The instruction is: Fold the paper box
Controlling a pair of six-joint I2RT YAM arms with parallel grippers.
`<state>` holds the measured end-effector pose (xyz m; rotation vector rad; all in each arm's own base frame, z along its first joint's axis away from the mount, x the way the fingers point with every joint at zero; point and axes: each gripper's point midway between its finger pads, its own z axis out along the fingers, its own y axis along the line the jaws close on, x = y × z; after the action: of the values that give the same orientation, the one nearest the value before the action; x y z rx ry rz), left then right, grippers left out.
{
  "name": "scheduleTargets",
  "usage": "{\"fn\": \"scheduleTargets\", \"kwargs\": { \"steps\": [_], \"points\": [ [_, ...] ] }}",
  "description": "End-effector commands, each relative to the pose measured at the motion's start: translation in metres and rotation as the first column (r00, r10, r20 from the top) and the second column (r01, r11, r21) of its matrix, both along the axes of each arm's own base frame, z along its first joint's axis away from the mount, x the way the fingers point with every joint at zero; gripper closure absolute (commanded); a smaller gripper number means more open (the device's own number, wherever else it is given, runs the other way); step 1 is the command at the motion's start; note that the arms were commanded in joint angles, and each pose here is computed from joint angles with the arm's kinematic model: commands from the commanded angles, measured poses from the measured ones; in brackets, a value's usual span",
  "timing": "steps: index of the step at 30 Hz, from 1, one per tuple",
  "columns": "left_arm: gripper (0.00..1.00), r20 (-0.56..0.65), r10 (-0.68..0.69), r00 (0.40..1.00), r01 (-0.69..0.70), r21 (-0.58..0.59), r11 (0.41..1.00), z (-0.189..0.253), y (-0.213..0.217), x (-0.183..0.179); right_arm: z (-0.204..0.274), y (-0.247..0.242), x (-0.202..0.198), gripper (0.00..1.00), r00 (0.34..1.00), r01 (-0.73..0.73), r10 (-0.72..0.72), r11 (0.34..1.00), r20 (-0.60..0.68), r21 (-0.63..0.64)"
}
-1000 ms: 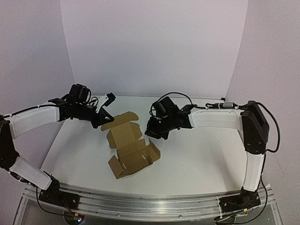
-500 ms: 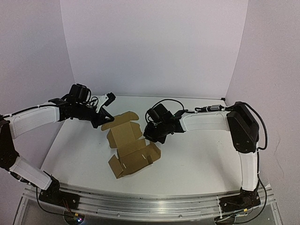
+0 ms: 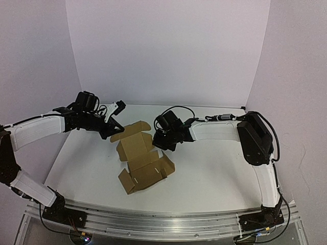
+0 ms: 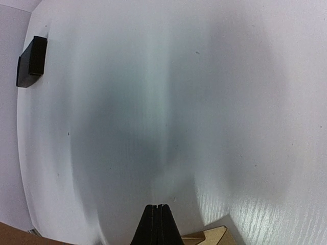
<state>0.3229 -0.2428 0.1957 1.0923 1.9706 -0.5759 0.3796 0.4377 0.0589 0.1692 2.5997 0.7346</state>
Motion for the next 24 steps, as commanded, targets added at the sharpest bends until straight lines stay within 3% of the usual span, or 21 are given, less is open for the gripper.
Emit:
{"fn": "scheduleTargets", "kwargs": {
  "steps": [1, 11, 20, 24],
  "points": [
    [1.00, 0.048, 0.038, 0.998, -0.037, -0.014, 0.999, 0.010, -0.001, 0.011, 0.005, 0.011, -0.012, 1.00, 0.997, -0.065, 0.066, 0.997, -0.036, 0.047],
    [1.00, 0.087, 0.065, 0.994, -0.065, 0.000, 0.998, 0.014, 0.003, 0.018, 0.000, 0.027, -0.050, 1.00, 0.959, -0.152, 0.187, 0.974, -0.211, 0.171],
    [1.00, 0.090, 0.060, 0.994, -0.060, -0.008, 0.998, 0.016, 0.002, 0.017, -0.007, 0.018, -0.065, 1.00, 0.948, -0.117, 0.162, 0.978, -0.275, 0.171],
    [1.00, 0.092, 0.022, 0.996, -0.020, -0.024, 1.000, 0.019, -0.002, 0.011, 0.001, 0.021, -0.058, 1.00, 0.956, -0.125, 0.166, 0.977, -0.243, 0.175]
  ]
}}
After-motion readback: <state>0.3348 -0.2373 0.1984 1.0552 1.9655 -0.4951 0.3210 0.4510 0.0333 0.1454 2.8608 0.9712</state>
